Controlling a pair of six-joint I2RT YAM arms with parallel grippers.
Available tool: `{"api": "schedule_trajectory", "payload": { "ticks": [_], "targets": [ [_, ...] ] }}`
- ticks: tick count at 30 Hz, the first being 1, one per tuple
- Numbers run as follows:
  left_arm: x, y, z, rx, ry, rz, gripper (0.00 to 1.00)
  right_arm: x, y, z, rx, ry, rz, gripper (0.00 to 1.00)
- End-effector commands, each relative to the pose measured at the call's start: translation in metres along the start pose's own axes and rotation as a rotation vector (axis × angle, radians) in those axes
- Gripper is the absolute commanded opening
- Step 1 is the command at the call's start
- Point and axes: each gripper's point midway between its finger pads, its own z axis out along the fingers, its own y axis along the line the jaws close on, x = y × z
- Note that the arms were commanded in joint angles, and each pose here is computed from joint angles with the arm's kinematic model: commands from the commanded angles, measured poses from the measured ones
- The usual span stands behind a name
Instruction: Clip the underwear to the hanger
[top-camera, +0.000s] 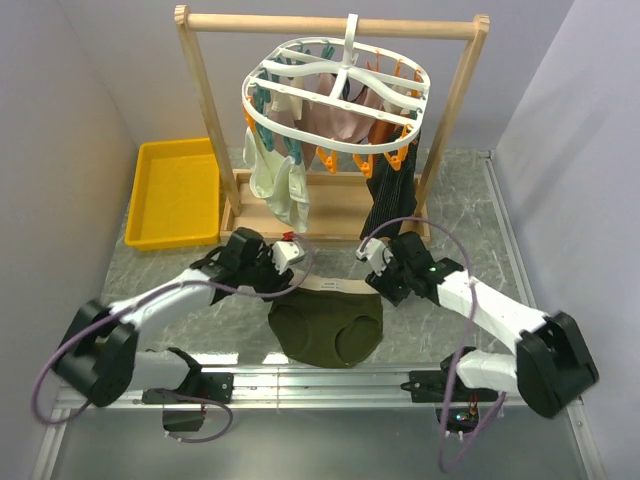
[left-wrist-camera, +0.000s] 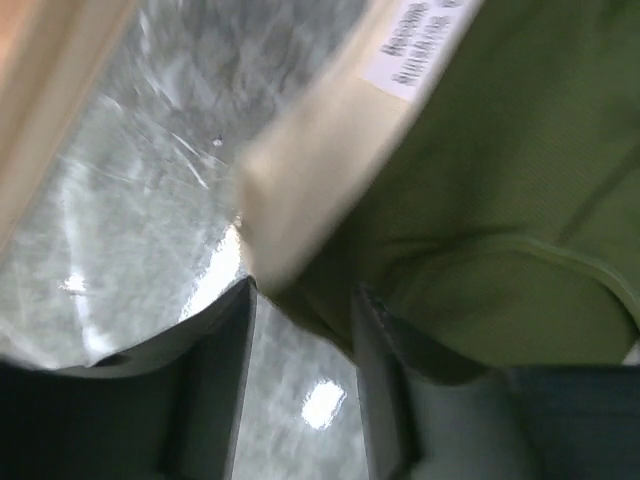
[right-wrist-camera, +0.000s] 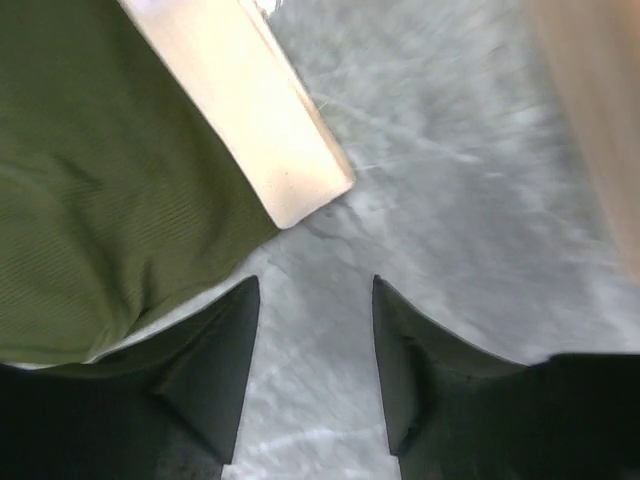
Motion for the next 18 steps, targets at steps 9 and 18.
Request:
{"api": "schedule_trajectory", "payload": {
  "ticks": [9, 18],
  "targets": [
    [-0.060, -0.051, -0.112, 0.077, -0.298, 0.093, 0.72, -0.082, -0.014, -0.140, 0.165, -0.463, -0.044, 0.62],
    [-0.153, -0.073, -0.197, 0.132, -0.573, -0.044, 0.99, -0.129, -0.008, -0.228, 0.158, -0.734, 0.149, 0.77]
  ]
}}
